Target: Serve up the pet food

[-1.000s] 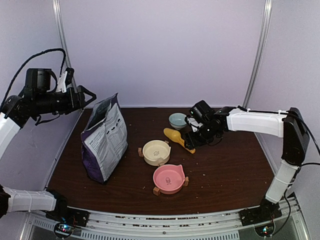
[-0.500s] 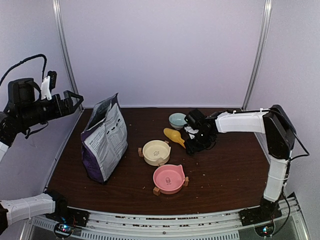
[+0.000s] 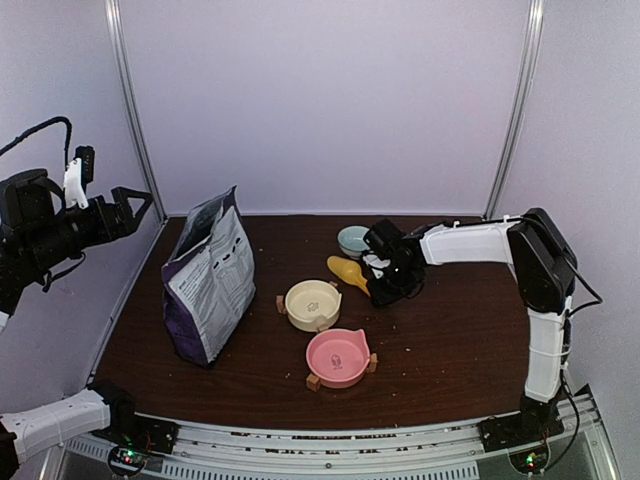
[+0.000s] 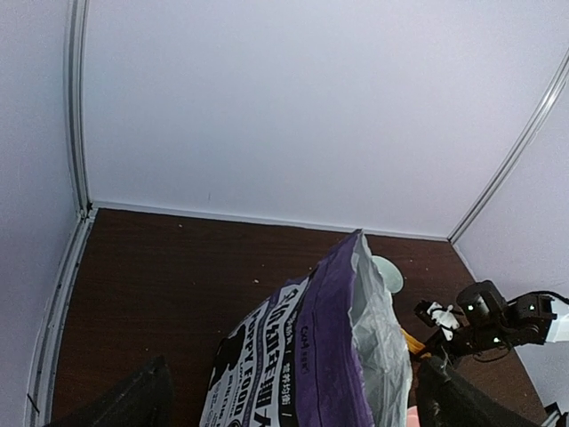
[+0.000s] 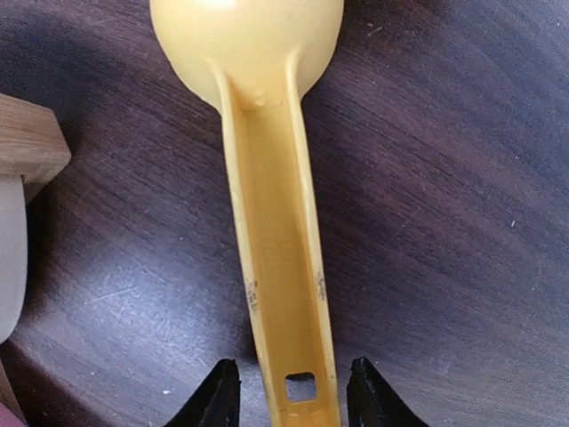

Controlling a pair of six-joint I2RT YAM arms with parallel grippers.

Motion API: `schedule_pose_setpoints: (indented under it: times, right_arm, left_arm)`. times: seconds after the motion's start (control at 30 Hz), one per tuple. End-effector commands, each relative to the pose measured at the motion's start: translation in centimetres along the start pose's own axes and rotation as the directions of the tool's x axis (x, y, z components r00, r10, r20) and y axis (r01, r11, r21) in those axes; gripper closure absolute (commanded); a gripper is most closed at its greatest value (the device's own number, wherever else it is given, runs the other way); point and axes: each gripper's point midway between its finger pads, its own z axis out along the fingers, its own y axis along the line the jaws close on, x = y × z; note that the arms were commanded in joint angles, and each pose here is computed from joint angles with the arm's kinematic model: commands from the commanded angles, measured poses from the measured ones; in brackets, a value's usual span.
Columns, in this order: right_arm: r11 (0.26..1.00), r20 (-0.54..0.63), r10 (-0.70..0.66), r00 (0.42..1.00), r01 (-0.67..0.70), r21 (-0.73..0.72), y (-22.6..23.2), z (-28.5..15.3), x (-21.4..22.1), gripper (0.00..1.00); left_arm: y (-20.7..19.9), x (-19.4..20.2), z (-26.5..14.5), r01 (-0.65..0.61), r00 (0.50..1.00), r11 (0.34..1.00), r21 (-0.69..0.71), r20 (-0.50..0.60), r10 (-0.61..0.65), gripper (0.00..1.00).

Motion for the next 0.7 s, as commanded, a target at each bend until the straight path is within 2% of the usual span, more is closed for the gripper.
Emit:
schedule_pose_setpoints:
  times: [0.0, 0.37, 0.53, 0.67]
  right_arm:
    - [0.999, 0.011, -0.01, 1.0, 0.01, 0.034, -0.7, 0.7, -0.6, 0.6]
    - [0.999, 0.04, -0.025, 0.999, 0.024, 0.037, -0.8, 0.3, -0.7, 0.74]
    - [1.0, 0.081, -0.016, 0.997, 0.014, 0.027, -0.9, -1.7, -1.0, 0.81]
    - [1.0, 0.124, 0.008, 0.992, -0.007, -0.014, -0.7, -4.2, -1.2, 0.82]
  left_arm:
    - [0.0, -1.2, -0.1, -0.033, 0.998, 0.999, -0.002, 0.059, 0.033, 0.03]
    - [0.1, 0.4, 0.7, -0.092, 0.996, 0.996, 0.009, 0.015, 0.092, 0.02]
    - [-0.1, 1.2, 1.2, -0.149, 0.989, 0.988, 0.029, -0.004, 0.15, 0.02]
    - [-1.0, 1.7, 2.0, -0.184, 0.982, 0.979, 0.087, -0.022, 0.186, 0.02]
